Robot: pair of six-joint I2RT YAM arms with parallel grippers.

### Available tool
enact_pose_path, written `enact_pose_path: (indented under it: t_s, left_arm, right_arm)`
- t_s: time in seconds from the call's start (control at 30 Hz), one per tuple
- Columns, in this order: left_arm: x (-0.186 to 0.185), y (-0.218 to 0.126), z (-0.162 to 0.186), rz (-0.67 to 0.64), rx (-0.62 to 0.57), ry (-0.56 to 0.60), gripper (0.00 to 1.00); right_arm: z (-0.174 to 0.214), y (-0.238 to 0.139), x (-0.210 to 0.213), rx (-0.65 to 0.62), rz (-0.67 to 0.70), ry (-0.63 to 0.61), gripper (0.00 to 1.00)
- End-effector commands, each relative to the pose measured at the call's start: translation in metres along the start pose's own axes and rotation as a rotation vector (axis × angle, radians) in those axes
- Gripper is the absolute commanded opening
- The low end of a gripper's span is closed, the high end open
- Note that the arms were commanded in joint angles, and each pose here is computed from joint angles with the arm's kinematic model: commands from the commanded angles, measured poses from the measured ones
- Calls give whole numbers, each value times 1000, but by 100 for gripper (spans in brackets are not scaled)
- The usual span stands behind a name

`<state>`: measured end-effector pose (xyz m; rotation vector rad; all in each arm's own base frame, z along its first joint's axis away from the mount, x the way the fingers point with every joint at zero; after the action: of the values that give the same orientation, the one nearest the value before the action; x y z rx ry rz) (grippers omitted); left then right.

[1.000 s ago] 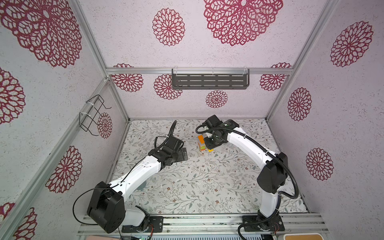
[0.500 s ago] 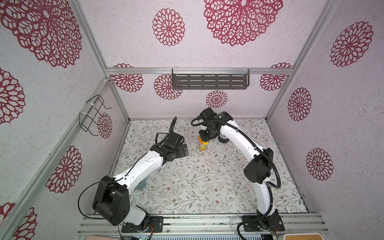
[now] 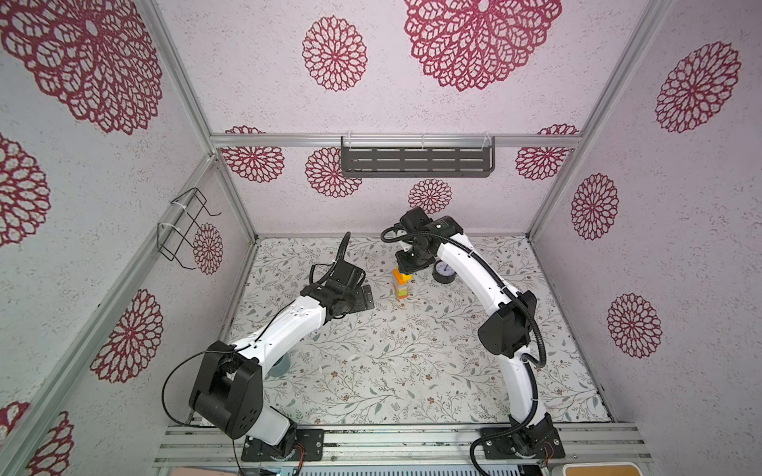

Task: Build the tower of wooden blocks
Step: 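Carry the yellow triangle with the right gripper over the tower, then lower the yellow triangle onto the orange block with the right gripper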

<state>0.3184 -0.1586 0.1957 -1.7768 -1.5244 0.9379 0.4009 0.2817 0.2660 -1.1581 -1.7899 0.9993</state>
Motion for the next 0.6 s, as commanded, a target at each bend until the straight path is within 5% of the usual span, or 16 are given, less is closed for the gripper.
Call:
enact_pose_path:
  t_s: [0.0,0.57]
  left_arm:
    - [-2,2,-8,19,-22,-12,97]
    - [2,9,-7,20,-5,-23,97]
  right_arm:
    - [-7,-7,2,-26,-32,-1,27]
    - [-17,9,1,-48,-37,14,28]
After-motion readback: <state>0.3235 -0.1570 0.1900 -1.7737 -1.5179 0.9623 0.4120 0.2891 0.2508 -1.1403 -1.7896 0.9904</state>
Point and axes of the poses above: each gripper's point midway between its finger pads, its own y axis out along the fingers, its own x axis along the line the jaws close on, z = x × y, the point moved 7 cm from there along -y, back along the fingers, and after that the axes turned 13 degrees about y, right-handed, at the moved point
